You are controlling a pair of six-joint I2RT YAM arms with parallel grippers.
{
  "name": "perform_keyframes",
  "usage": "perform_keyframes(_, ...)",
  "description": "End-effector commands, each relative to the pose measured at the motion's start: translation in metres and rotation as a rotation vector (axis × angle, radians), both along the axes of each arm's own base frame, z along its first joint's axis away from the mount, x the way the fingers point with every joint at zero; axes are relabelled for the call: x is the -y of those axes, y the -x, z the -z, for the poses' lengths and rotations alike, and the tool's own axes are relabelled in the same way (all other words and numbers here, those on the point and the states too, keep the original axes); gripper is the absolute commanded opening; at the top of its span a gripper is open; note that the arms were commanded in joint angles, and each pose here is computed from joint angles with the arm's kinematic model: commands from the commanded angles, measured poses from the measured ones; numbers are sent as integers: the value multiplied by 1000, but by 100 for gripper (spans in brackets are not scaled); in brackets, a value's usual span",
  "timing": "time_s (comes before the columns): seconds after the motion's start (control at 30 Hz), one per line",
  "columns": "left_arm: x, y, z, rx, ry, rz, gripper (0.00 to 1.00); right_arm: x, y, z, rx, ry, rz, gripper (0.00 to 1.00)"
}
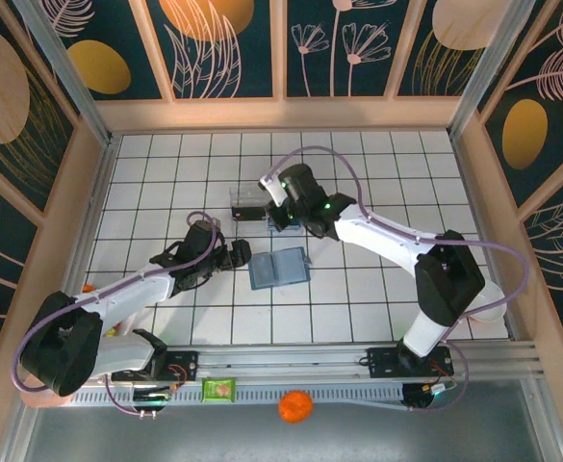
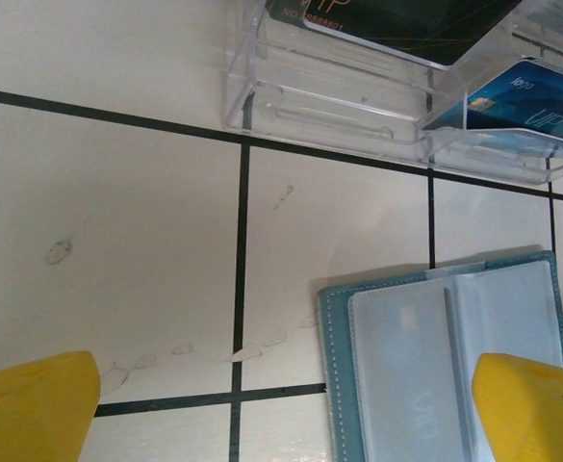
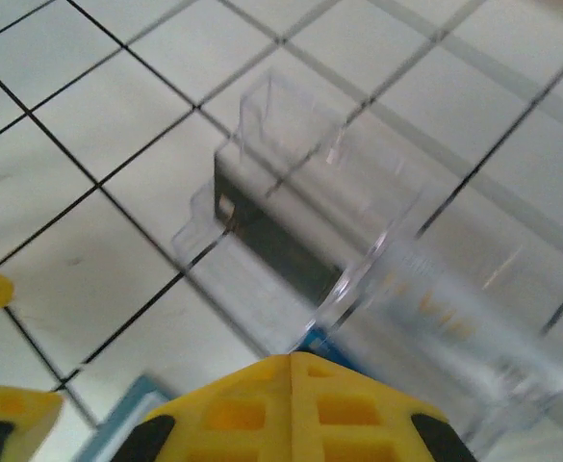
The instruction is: Take the credit cards out of the card holder
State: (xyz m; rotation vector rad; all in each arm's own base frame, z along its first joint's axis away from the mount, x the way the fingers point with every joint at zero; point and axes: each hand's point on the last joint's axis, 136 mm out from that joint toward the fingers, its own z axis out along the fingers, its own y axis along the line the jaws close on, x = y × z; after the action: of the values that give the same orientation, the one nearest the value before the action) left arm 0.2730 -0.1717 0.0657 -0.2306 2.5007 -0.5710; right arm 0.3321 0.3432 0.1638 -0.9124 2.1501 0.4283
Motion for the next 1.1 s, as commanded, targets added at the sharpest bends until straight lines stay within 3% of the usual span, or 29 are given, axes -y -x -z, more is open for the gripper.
perform_keyframes(0.0, -6, -1, -1, 26, -3, -22, 99, 18, 19, 31, -162, -45, 159, 0)
perform_keyframes(0.1, -5, -1, -2, 35, 7, -16, 99, 36, 34, 69, -233, 25, 214, 0)
perform_keyframes(0.27, -6, 2, -2, 41, 15, -14, 99, 39, 29, 93, -230, 77, 263, 0)
perform_keyframes(0.53, -14, 8, -1, 48, 0, -23, 99, 31, -9, 96, -177, 100, 325, 0)
perform_keyframes(1.07, -15, 11, -4, 52, 0, -18, 99, 30, -39, 97, -131, 135, 379, 0)
